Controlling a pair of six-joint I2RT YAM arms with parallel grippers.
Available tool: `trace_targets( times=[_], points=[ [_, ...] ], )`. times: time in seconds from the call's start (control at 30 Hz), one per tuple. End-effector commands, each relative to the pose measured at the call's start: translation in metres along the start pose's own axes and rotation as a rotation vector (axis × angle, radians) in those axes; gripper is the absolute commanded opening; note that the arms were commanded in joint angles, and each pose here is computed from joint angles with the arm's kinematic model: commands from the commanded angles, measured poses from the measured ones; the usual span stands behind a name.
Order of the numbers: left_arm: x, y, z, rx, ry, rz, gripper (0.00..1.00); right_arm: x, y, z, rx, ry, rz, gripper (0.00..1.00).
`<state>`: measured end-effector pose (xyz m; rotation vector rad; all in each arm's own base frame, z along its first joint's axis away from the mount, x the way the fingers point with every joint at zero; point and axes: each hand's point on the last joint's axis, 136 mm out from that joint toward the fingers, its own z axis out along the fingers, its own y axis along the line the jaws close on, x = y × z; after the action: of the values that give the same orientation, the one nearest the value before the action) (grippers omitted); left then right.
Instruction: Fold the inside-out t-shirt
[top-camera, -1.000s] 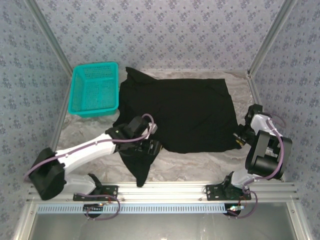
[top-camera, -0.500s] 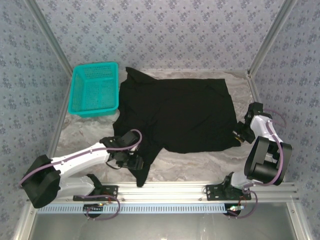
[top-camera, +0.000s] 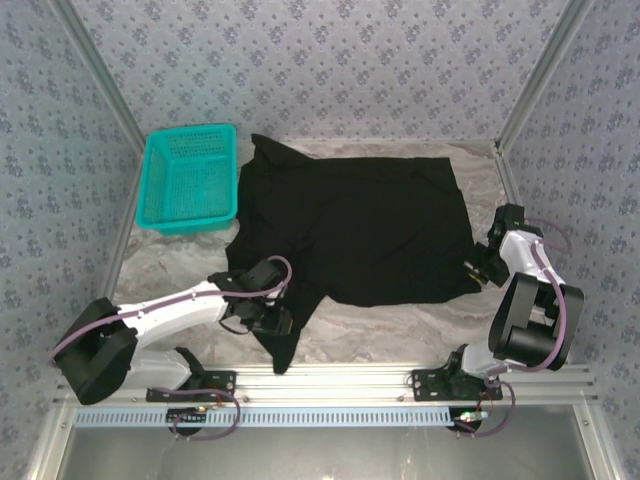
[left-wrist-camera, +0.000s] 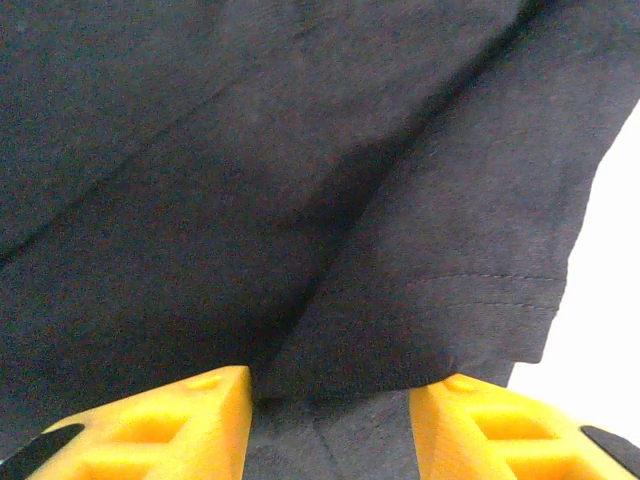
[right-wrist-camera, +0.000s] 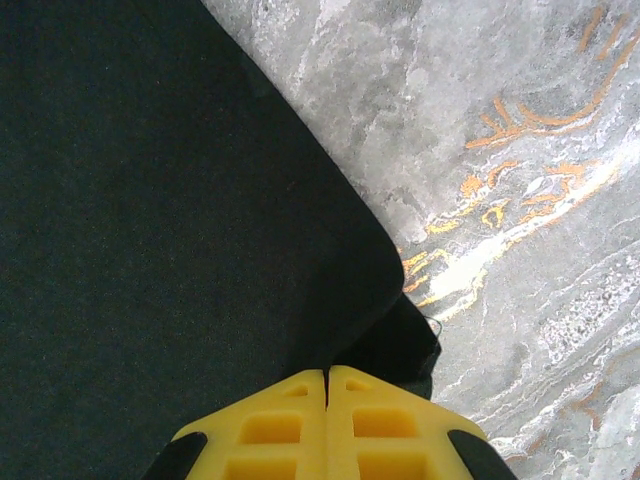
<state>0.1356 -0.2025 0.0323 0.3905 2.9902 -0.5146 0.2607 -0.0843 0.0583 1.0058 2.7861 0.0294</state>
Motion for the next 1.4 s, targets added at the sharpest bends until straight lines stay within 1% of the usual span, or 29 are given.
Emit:
trace_targets(
  times=[0.0, 0.27, 0.37, 0.6, 0.7, 0.77, 0.87, 1.03, 1.13, 1.27, 1.37],
  points=[
    [-0.001, -0.010, 0.000, 0.046, -0.014, 0.051, 0.43, -0.002, 0.003, -0.006, -0.004, -0.008, -0.027, 0.00],
    [-0.001, -0.003, 0.006, 0.002, -0.001, 0.072, 0.41, -0.001, 0.003, -0.005, -0.008, -0.006, -0.029, 0.00],
    [0.000, -0.006, 0.007, 0.024, -0.005, 0.079, 0.36, -0.001, 0.004, -0.005, -0.010, -0.004, -0.032, 0.00],
    [0.001, -0.009, 0.010, 0.053, -0.008, 0.077, 0.20, -0.001, 0.004, -0.005, -0.008, -0.006, -0.033, 0.00],
    [0.001, -0.011, 0.006, 0.054, -0.006, 0.080, 0.11, -0.003, 0.004, -0.007, -0.006, -0.011, -0.035, 0.00],
    [-0.001, -0.012, 0.000, 0.051, -0.017, 0.081, 0.06, -0.004, 0.004, -0.008, -0.004, -0.016, -0.034, 0.00],
    [-0.003, -0.013, -0.013, 0.046, -0.033, 0.078, 0.00, -0.005, 0.002, -0.011, 0.002, -0.029, -0.032, 0.00],
    [-0.011, -0.015, -0.043, 0.012, -0.069, 0.086, 0.00, -0.009, -0.002, -0.019, 0.030, -0.065, -0.030, 0.00],
    [-0.022, -0.014, -0.060, -0.007, -0.094, 0.099, 0.00, -0.018, -0.002, -0.028, 0.034, -0.103, -0.029, 0.00],
    [-0.049, -0.004, -0.083, -0.056, -0.144, 0.098, 0.00, -0.032, 0.007, -0.042, 0.012, -0.154, -0.028, 0.00],
    [-0.082, 0.003, -0.103, -0.110, -0.210, 0.116, 0.00, -0.044, 0.018, -0.047, -0.023, -0.183, -0.025, 0.00]
  ],
)
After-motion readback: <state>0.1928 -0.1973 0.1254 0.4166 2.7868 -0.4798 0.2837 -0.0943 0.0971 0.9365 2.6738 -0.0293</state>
